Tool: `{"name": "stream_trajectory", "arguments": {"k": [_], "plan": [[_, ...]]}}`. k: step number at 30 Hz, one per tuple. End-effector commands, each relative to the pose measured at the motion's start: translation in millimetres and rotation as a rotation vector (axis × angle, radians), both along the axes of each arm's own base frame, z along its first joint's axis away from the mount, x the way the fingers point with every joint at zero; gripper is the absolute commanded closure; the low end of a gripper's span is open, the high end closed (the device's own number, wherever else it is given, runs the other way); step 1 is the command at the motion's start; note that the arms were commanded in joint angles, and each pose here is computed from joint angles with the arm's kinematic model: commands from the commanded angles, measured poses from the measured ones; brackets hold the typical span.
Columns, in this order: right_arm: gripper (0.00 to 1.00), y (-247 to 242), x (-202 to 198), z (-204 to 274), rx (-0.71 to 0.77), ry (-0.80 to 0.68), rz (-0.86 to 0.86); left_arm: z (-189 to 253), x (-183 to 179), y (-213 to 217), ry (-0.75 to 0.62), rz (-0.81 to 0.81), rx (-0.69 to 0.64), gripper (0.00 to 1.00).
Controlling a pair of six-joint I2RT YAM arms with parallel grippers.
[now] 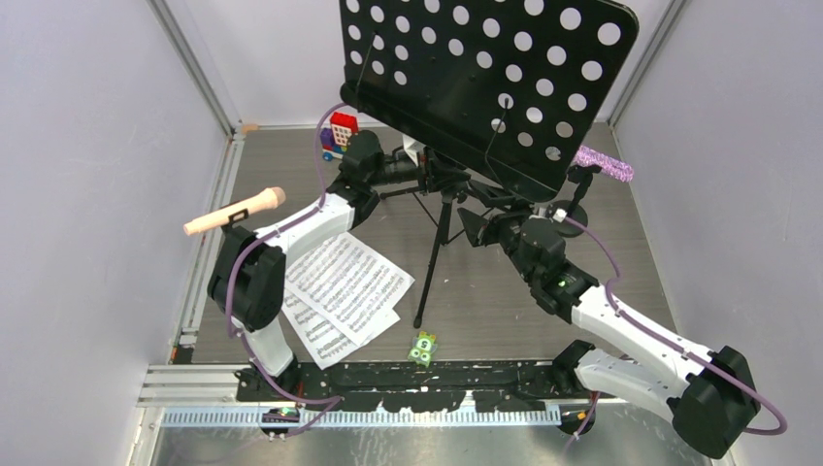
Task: Pack up the instrument practice props
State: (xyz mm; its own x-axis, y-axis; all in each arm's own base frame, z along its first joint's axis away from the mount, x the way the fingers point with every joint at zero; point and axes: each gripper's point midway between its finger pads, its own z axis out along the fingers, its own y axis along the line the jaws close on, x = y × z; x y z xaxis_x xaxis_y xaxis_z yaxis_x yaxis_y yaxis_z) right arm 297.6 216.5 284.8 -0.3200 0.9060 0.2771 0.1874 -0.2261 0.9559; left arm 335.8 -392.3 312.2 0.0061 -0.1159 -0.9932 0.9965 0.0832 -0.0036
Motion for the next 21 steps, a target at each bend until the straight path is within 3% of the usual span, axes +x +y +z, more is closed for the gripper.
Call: {"name": "stream_trajectory", "arguments": {"k": [1,5,14,21], "plan": [[0.23,-4.1,6.4,19.9,0.015,-0.014,-0.038,-61.2,-16.1,-7.3,0.244,-0.048,0.138,1.0],[0.24,-3.9,9.3,10.1,-0.038,0.004,-0.038,-61.6,-15.1,-8.0,0.246,-0.048,0.138,1.0],[0.52,-0.1,18.5,-4.3,-0.054,0.026,-0.026,-61.3,-14.4,-8.5,0.248,-0.05,0.137,1.0],[0.58,4.1,22.0,-5.6,-0.04,0.026,-0.013,-60.9,-14.6,-9.0,0.247,-0.051,0.138,1.0]]}}
